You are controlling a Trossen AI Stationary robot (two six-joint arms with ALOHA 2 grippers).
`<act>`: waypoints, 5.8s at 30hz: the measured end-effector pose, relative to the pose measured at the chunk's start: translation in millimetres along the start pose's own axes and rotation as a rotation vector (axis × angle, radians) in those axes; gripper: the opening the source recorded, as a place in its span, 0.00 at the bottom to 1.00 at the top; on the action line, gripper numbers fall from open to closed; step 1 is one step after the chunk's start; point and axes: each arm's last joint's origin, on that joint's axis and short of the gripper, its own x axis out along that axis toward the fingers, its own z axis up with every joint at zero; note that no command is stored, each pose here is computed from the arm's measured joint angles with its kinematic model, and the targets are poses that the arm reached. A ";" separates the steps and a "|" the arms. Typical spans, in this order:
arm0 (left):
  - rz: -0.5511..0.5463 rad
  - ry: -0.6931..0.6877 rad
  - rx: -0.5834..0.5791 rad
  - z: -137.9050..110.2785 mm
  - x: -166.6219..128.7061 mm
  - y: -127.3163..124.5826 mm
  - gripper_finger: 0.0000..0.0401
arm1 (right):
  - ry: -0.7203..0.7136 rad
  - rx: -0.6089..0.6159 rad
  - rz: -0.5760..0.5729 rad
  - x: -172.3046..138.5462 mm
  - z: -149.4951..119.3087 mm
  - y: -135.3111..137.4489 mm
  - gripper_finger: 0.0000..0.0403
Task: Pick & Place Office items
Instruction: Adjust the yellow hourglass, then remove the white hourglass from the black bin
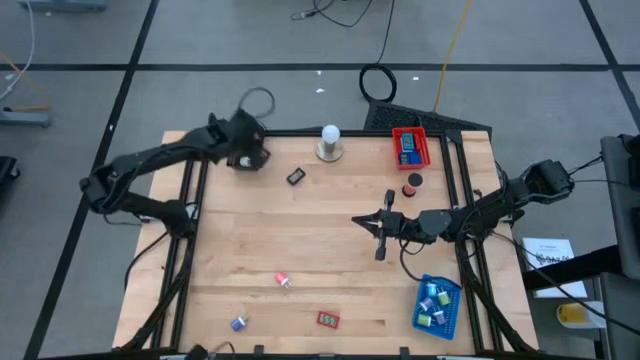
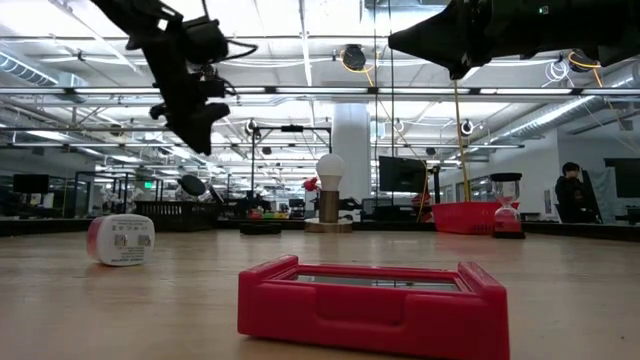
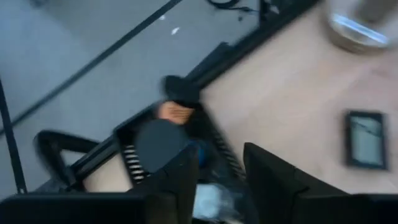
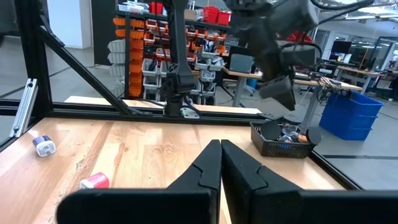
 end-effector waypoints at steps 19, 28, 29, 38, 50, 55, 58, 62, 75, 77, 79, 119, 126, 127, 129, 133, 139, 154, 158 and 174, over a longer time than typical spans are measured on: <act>-0.018 0.036 0.047 23.3 53.0 29.8 0.53 | 0.004 0.002 -0.050 5.2 -1.3 -11.9 0.00; -0.017 0.154 0.114 58.8 67.1 13.0 0.70 | -0.003 0.004 0.008 5.2 -1.1 -10.1 0.00; -0.008 0.166 0.144 59.0 71.1 10.0 0.72 | -0.003 0.004 0.008 5.2 -1.1 -10.1 0.00; 0.105 0.259 0.311 50.7 97.4 5.2 0.81 | -0.005 0.007 0.026 5.2 -1.1 -9.5 0.00; 0.003 0.271 0.300 47.8 104.9 22.6 0.73 | -0.005 0.005 0.027 5.2 -1.1 -9.5 0.00; 0.001 0.274 0.327 47.5 106.6 30.2 0.75 | -0.005 0.004 0.027 5.2 -1.1 -9.5 0.00; -0.007 0.276 0.360 47.4 107.4 33.4 0.74 | -0.005 -0.010 0.027 5.2 -1.1 -9.5 0.00; -0.018 0.278 0.394 46.9 108.2 36.9 0.70 | -0.005 -0.018 0.027 5.2 -1.1 -9.6 0.00; -0.068 0.269 0.486 46.5 110.2 45.3 0.58 | -0.084 -0.086 0.012 4.5 7.5 -11.0 0.00; -0.074 0.271 0.491 46.1 110.1 46.8 0.56 | -0.107 -0.104 0.006 4.2 10.0 -11.5 0.00; -0.081 0.270 0.493 45.9 110.3 47.8 0.55 | -0.122 -0.123 0.001 4.0 11.6 -11.8 0.00; -0.150 0.079 0.113 58.3 6.5 53.4 0.38 | -0.079 0.038 -0.261 21.6 5.9 -67.1 0.00; -0.197 0.128 0.192 61.0 40.6 45.8 0.47 | 0.007 0.149 -0.234 40.2 8.2 -133.1 0.00; -0.183 0.139 0.190 63.6 46.6 46.8 0.46 | -0.003 0.142 -0.227 41.0 10.9 -138.3 0.00; -0.165 0.160 0.178 69.5 58.5 51.8 0.42 | -0.012 0.118 -0.213 41.3 13.2 -144.7 0.00; -0.147 0.210 0.193 85.3 79.4 59.1 0.32 | -0.003 0.048 -0.207 40.2 12.3 -152.7 0.00; -0.122 0.366 0.229 90.8 109.0 64.6 0.21 | -0.017 -0.016 -0.214 35.5 16.0 -165.5 0.00; -0.073 0.398 0.239 90.3 116.2 67.5 0.01 | -0.046 -0.032 -0.183 29.3 19.2 -181.2 0.00; -0.078 0.400 0.225 89.1 117.3 72.5 0.01 | -0.052 -0.017 -0.138 29.3 19.2 -180.7 0.00; -0.173 0.291 0.261 94.2 9.9 27.9 0.03 | -0.052 -0.010 -0.137 29.3 19.2 -180.6 0.00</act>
